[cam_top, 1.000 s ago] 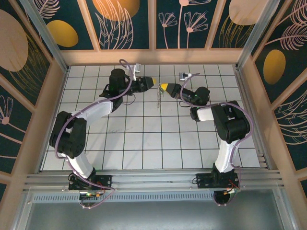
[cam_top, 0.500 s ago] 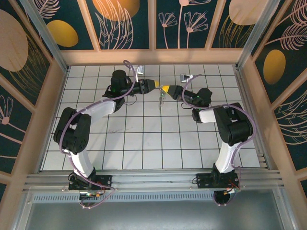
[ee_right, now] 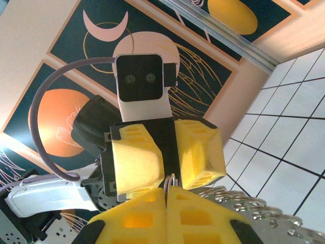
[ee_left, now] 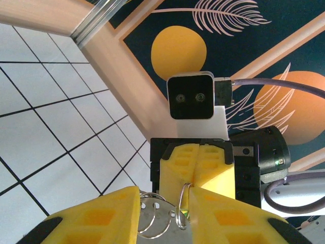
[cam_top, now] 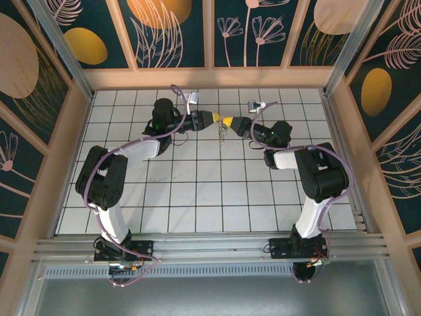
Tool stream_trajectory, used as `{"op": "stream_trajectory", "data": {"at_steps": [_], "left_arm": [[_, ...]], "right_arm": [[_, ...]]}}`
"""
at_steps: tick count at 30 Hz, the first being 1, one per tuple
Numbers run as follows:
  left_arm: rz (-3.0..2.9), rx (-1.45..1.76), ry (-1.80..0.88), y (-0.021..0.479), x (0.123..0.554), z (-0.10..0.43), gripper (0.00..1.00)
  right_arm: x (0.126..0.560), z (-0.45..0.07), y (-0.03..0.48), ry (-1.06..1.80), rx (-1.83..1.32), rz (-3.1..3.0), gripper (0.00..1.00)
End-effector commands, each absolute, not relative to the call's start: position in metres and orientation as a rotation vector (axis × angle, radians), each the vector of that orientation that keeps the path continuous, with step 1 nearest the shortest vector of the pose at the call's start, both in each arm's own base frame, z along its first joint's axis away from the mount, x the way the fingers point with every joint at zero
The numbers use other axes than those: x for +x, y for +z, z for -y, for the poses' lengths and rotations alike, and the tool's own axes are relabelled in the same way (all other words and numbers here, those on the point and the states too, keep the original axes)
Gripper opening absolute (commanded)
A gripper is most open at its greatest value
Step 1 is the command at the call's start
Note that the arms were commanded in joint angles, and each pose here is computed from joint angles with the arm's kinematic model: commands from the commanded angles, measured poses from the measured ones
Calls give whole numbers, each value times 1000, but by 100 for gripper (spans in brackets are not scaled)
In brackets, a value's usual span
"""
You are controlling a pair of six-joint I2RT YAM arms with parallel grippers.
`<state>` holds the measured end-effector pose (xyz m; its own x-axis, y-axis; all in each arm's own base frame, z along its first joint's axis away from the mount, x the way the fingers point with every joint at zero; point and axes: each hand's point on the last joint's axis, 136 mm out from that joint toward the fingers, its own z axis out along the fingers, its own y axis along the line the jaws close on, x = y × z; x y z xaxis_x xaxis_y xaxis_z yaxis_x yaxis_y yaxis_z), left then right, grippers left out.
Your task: Put the keys on the keyring
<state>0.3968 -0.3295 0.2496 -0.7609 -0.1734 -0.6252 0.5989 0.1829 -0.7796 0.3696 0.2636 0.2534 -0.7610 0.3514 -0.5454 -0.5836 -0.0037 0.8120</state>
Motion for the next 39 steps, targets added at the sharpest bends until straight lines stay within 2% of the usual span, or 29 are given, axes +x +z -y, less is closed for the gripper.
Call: {"op": "stream_trajectory", "data": {"at_steps": [1,7,15,19,22,26,27,30,31,39], "left_arm": [[-1828,445,-1673,251,390,336,31],[-1824,469,-1691,250,386,344,29],[-1814,476,-1698,252,384,351,22],[-1802,471,-1704,253,385,351,15],[-1791,476,-1715,256,384,353,1],[-1783,477,-1714,258,383,354,0],[-1780,473,-1712,259,384,354,0],[-1770,447,-1705,263,385,352,0],[-1768,439,-1701,264,386,351,0],[-1734,406,-1709,276,383,347,0]], "right_arm": [[363,-264,281,1809,-321,-1525,0],[366,-264,281,1809,-313,-1525,0],[368,-263,276,1806,-304,-1535,0],[368,-263,275,1805,-301,-1538,0],[368,-262,273,1805,-299,-1542,0],[368,-261,275,1804,-306,-1539,0],[367,-260,276,1804,-309,-1538,4],[364,-254,280,1787,-306,-1523,27],[363,-251,280,1778,-299,-1524,30],[353,-239,278,1737,-282,-1536,30]]}}
